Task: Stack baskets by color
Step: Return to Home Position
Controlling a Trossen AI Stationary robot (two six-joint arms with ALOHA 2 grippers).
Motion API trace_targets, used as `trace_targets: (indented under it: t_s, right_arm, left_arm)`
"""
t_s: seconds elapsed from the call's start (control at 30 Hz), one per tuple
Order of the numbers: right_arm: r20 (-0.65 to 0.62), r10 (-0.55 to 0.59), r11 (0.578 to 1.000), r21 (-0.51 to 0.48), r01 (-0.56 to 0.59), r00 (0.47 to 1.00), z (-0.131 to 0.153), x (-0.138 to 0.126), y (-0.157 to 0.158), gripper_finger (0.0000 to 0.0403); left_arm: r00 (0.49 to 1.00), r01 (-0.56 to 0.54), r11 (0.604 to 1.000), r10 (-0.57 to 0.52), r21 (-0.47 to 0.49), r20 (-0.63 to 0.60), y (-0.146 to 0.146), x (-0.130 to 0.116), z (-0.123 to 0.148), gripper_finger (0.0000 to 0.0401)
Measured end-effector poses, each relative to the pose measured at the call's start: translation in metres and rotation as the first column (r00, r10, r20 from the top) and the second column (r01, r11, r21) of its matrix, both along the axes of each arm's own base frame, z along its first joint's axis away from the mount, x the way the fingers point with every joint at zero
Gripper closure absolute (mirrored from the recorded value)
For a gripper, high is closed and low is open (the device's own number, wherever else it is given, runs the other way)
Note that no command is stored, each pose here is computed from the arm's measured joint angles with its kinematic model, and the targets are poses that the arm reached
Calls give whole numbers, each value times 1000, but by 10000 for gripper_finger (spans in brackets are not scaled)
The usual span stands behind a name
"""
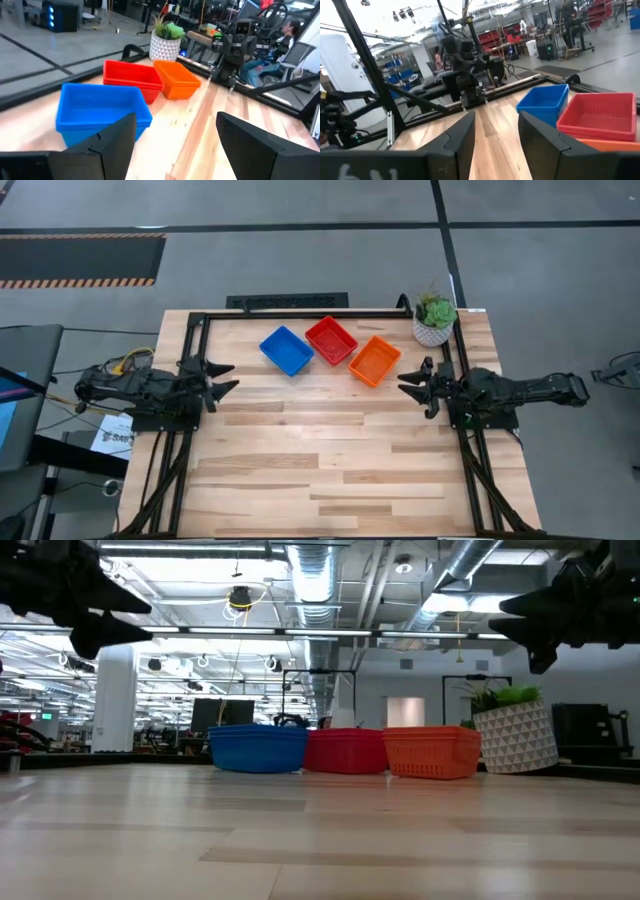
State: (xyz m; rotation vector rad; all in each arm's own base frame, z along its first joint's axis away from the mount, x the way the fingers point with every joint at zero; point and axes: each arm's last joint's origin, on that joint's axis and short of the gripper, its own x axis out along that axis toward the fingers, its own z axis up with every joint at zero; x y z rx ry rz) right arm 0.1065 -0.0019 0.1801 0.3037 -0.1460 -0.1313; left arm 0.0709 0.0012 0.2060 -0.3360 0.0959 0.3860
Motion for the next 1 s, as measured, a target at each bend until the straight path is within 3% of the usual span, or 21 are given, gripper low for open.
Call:
trace_targets:
  t_s: [0.27, 0.47, 0.63, 1.0]
  right_arm:
    - [-32, -1, 1000, -2, 1, 999, -3, 0, 0, 227]
    - [-93, -2, 1000, -11, 1, 996, -9, 1, 0, 231]
    - [-179, -7, 999, -50, -2, 984, -17, 1, 0, 230]
    - [-241, -17, 993, -121, -13, 970, -22, 0, 0, 233]
  left_arm:
    - [999, 43, 998, -44, -35, -12, -4, 15, -36, 138]
    - [990, 137, 991, -137, -11, 32, -7, 17, -33, 138]
    - [990, 141, 990, -141, 16, 18, -7, 18, -34, 138]
    - [989, 150, 989, -150, 19, 13, -7, 18, -34, 138]
